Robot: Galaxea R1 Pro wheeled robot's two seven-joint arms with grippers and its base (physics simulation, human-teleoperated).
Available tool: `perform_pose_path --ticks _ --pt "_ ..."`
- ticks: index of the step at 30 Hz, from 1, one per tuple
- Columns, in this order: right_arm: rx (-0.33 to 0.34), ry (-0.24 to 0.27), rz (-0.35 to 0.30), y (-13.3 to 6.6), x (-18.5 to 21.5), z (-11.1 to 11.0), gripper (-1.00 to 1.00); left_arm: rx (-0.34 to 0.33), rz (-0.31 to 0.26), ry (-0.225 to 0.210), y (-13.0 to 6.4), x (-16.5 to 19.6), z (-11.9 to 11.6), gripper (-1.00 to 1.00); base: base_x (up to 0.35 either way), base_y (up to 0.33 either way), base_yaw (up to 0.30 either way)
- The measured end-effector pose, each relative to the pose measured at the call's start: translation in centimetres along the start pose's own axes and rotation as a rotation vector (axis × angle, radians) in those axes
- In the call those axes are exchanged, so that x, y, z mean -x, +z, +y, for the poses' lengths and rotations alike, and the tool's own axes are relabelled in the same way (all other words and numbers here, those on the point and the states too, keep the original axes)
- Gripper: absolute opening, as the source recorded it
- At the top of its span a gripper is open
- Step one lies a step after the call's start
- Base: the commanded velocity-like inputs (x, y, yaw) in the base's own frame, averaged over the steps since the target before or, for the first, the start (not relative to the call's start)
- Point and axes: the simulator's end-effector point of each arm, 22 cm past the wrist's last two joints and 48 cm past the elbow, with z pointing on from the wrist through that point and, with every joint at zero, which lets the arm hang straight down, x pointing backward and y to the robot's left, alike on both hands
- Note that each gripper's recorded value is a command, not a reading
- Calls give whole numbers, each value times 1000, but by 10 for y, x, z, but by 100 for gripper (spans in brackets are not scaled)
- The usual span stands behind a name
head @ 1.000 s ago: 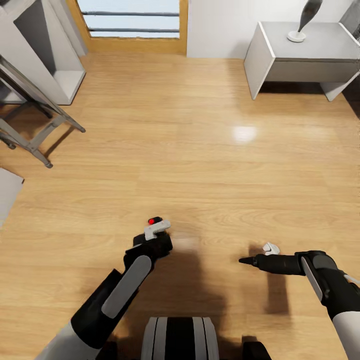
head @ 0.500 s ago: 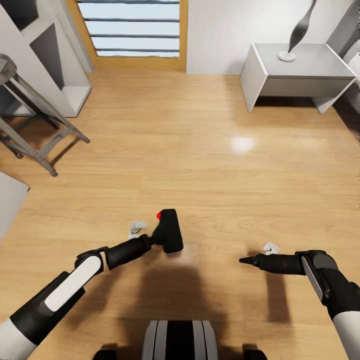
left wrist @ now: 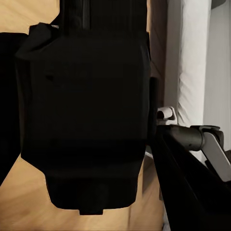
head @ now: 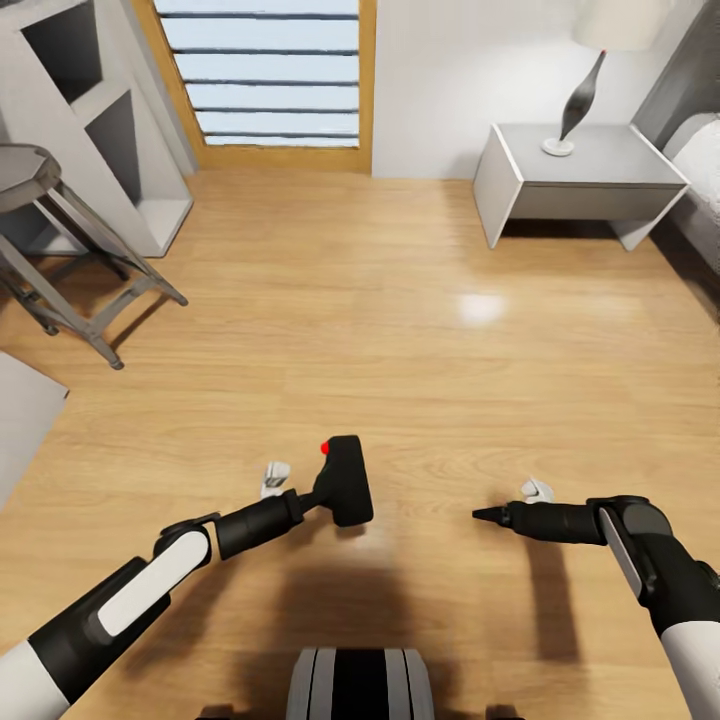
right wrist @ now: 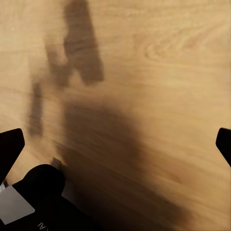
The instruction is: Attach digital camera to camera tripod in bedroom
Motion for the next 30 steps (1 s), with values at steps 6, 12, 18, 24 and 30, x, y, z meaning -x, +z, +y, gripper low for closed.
perform_pose_path --ticks 6,12,18,24,30 --pt "0 -20 -10 -6 5 10 100 -18 -5 17 2 0 -15 -100 0 0 0" --pt "2 -37 -28 -15 11 18 100 -29 -11 21 15 -4 -36 -100 0 0 0" --pt "7 -56 -49 -24 18 28 100 50 -19 25 27 -6 -38 -100 0 0 0" --pt "14 -75 -71 -33 24 38 100 145 -30 31 32 -5 -34 -100 0 0 0" --pt "20 -87 -89 -42 30 48 100 168 -43 47 32 -2 -42 -100 0 0 0"
